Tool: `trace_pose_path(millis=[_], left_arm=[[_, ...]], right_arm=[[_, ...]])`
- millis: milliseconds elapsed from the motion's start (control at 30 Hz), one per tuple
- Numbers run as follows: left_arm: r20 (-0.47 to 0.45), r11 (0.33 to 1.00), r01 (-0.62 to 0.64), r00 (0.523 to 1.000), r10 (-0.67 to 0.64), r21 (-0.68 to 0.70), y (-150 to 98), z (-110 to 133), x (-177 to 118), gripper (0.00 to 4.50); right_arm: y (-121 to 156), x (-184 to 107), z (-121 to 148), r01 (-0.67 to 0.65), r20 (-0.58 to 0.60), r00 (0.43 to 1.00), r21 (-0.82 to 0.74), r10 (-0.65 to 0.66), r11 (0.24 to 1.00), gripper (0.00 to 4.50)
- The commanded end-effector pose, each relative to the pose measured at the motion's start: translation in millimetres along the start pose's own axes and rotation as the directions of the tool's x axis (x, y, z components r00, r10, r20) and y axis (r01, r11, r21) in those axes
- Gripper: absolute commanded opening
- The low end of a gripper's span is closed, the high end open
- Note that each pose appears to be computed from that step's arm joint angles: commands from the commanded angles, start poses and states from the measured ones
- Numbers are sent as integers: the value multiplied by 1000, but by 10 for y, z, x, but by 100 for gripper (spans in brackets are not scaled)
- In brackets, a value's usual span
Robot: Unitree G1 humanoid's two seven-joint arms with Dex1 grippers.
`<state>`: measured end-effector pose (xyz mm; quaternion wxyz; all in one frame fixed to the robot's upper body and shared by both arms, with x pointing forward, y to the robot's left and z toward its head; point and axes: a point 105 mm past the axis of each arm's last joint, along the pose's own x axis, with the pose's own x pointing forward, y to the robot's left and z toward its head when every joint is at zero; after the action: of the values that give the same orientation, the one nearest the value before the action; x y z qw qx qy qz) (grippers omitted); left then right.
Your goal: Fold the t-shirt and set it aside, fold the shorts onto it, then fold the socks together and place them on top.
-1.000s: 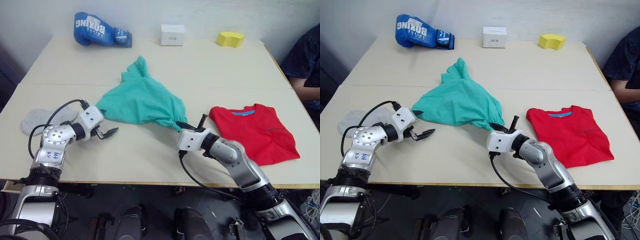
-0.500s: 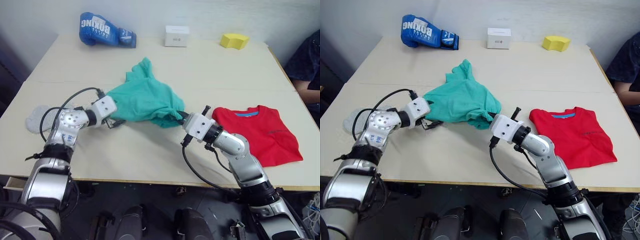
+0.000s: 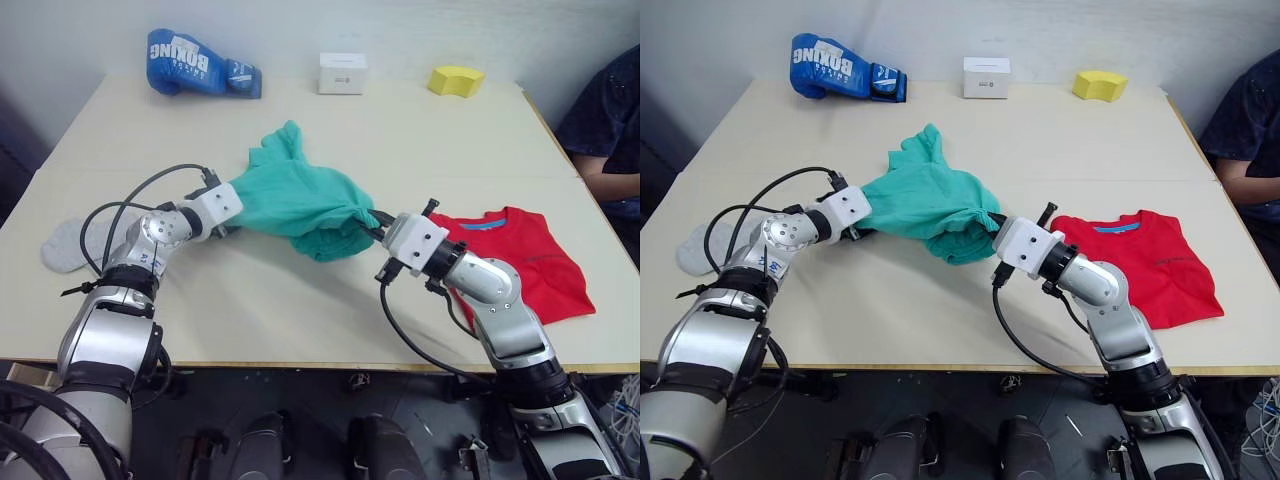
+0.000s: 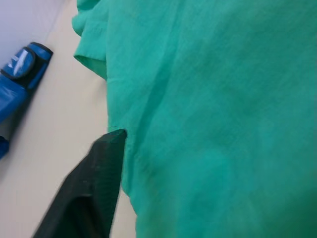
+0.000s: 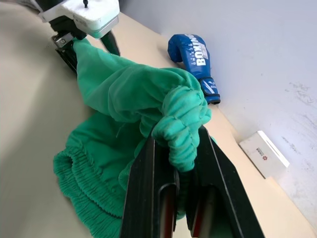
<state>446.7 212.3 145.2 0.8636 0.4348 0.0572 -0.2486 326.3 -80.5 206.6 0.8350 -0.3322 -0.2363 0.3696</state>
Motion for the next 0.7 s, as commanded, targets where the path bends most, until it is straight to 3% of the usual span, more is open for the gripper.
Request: trace_pose_path(millis=[33,167,267,367,467,600,700], left_arm=[[-101,990,61,992,-74,-125,-180,-352,-78,225],[-39,935,-40,999,28,-352,-11,-319,-111,97],[114,890,-29,989,91,-456,149,-103,-168,1],[265,880,-7,952,151,-476,365,120,-369,1],[353,900,-21,916,192,-435,580,303,-697,1],[420,928,-12,889,181,-373,739,489,-1207,1],[446,948,24,886,127,-318,706,564,-1500,1]], right_arm=[[-76,-53,138,22,59,998,-29,-21,999,0],[-23,-96,107,-18,68,997,-13,19,1000,0],[25,-147,89,-89,94,992,18,87,996,0],[1,-172,19,-155,99,983,12,153,988,0],[-206,-147,-96,-141,68,987,-38,143,989,0],[-670,-47,-241,-29,5,1000,-134,30,991,0],[-913,22,-252,41,3,999,-193,-42,980,0]])
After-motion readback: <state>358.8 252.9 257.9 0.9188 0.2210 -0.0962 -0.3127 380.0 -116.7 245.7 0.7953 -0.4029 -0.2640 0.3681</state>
